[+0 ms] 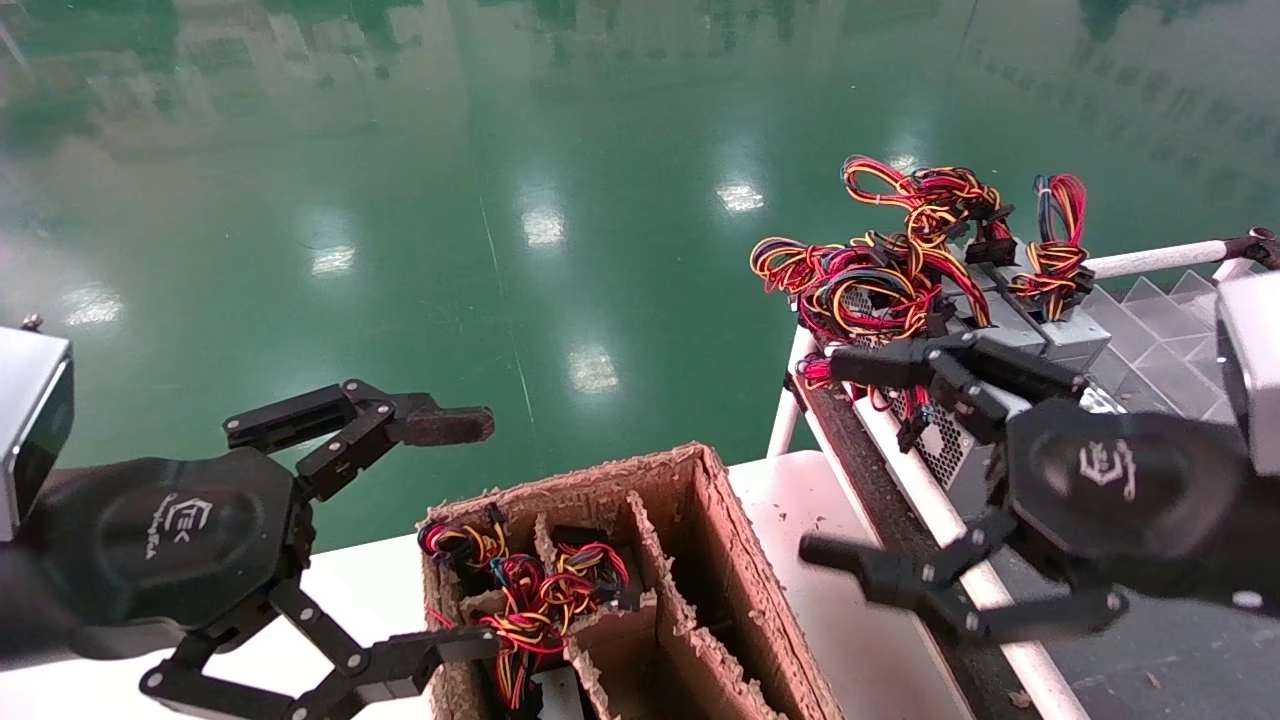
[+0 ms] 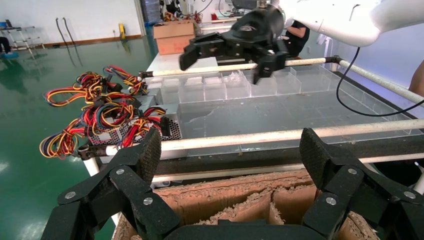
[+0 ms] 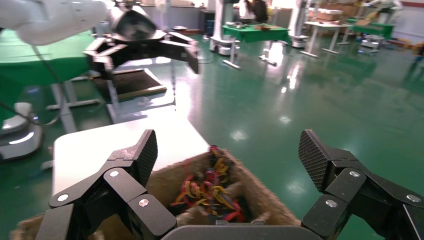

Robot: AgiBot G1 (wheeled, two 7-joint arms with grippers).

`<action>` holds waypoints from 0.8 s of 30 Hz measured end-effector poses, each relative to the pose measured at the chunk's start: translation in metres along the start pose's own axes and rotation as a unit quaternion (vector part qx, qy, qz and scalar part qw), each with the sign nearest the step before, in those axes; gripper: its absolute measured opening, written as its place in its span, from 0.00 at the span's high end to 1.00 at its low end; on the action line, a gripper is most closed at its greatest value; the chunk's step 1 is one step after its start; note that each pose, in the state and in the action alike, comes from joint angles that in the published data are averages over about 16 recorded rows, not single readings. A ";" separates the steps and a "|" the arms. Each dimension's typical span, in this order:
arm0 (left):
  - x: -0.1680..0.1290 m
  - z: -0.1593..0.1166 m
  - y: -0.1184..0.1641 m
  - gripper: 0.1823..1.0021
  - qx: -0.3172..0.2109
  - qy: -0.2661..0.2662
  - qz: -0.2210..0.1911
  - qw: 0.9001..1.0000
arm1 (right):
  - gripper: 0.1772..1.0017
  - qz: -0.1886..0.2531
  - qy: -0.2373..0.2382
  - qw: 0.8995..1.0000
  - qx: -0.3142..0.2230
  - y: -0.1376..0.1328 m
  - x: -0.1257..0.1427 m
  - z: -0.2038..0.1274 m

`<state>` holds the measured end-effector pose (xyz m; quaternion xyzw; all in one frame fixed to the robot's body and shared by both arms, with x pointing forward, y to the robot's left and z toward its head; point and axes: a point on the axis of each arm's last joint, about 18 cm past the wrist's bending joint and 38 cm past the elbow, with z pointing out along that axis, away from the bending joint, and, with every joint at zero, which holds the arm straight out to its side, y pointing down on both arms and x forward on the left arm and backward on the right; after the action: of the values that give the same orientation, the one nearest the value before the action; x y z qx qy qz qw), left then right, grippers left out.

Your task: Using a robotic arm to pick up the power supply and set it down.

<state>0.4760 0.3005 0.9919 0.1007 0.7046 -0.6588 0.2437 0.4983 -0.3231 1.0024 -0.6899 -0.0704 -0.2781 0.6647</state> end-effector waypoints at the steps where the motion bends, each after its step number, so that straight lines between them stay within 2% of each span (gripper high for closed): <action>1: 0.000 0.000 0.000 0.00 0.000 0.000 0.000 1.000 | 0.00 0.000 -0.006 1.000 0.000 -0.001 -0.003 0.002; 12: 0.000 0.000 0.000 0.00 0.000 0.000 0.000 1.000 | 0.00 0.000 -0.053 0.999 -0.003 -0.004 -0.032 0.014; 24: 0.000 0.000 0.000 0.00 0.000 0.000 0.000 1.000 | 0.00 0.001 -0.056 0.998 -0.003 -0.005 -0.034 0.014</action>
<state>0.4761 0.3006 0.9919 0.1004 0.7044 -0.6589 0.2439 0.4718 -0.2998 0.9907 -0.7060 -0.1062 -0.2391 0.6581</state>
